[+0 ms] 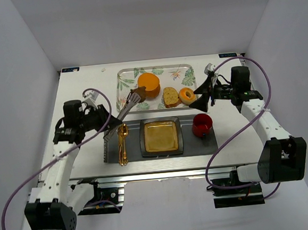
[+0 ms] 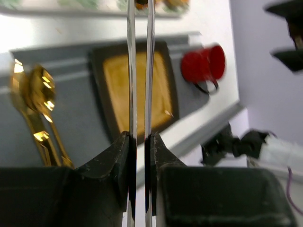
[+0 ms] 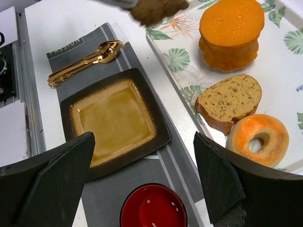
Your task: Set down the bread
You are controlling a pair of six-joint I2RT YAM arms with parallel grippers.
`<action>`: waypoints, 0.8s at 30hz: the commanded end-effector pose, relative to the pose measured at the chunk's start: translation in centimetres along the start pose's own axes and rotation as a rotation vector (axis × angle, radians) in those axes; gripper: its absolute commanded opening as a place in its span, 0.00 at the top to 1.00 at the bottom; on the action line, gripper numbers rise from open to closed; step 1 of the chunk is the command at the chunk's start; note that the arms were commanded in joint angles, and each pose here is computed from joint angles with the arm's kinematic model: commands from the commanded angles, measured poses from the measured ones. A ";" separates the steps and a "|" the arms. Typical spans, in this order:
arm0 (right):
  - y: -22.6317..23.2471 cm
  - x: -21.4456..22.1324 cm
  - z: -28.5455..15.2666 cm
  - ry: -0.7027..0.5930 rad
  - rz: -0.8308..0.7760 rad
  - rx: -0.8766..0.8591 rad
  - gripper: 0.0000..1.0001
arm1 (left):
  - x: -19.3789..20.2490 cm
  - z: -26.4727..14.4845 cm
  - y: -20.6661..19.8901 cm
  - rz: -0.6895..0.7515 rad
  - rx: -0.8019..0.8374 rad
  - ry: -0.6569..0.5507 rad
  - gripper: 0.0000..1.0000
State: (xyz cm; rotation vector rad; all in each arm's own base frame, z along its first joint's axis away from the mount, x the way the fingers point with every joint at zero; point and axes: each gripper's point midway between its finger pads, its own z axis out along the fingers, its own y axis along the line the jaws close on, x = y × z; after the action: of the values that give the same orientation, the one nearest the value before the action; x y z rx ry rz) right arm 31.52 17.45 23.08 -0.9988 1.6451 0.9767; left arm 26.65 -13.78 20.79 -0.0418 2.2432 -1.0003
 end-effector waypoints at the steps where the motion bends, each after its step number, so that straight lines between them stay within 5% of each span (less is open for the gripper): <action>1: 0.8 -0.4 -0.1 -0.006 -0.038 -0.030 0.11 | 4.3 -1.9 -2.3 -0.009 0.124 0.101 1.00; 16: 0.3 -0.8 0.1 -0.003 -0.017 -0.042 0.11 | 12.4 1.8 -4.0 0.022 0.208 0.337 0.98; 22: 0.5 -0.8 0.0 -0.001 -0.022 -0.037 0.11 | 12.7 3.8 -2.6 0.067 0.097 0.384 0.58; 24: 0.5 -0.7 -0.1 0.000 -0.025 -0.033 0.11 | 12.1 3.9 -2.6 0.081 0.085 0.363 0.54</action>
State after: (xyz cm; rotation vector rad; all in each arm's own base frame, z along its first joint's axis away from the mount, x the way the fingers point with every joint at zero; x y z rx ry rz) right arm 31.26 17.51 22.12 -1.0030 1.6788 1.0114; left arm 16.57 -21.48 11.94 0.2559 2.6028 -1.2181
